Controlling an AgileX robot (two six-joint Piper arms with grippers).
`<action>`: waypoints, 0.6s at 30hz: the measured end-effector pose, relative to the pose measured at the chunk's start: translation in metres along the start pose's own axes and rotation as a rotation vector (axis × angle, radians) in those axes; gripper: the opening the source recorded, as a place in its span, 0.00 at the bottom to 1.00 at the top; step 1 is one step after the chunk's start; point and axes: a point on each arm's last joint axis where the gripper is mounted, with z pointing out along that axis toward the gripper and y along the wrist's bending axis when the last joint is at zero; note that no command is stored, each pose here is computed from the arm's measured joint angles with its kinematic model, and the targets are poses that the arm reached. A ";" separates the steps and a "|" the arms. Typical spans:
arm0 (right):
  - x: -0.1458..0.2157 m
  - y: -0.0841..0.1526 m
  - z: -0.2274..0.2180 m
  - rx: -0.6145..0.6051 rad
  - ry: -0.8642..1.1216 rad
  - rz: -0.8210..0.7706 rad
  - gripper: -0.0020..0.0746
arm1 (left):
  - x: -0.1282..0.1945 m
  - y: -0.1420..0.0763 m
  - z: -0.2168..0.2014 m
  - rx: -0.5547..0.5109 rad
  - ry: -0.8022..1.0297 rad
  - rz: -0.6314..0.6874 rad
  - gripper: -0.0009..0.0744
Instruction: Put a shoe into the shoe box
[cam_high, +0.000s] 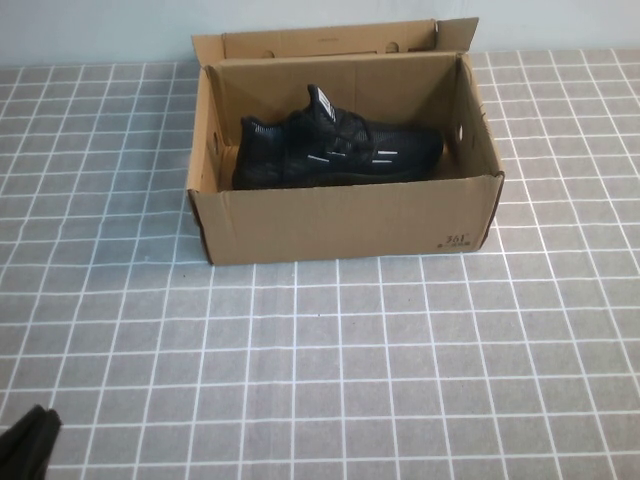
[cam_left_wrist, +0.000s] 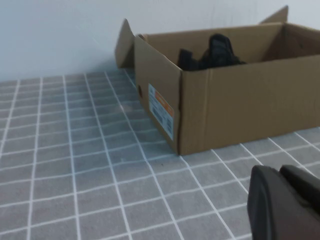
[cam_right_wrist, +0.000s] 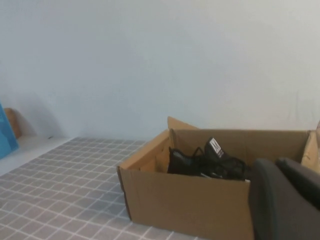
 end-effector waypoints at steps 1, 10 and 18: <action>0.001 0.000 0.000 0.001 0.003 0.000 0.01 | 0.001 -0.001 0.000 0.008 0.007 0.000 0.01; 0.021 -0.005 0.001 0.019 0.084 0.000 0.01 | 0.002 -0.002 0.000 0.025 0.024 0.002 0.01; 0.032 -0.011 0.001 0.075 0.123 -0.073 0.01 | 0.002 -0.002 0.000 0.025 0.024 0.002 0.01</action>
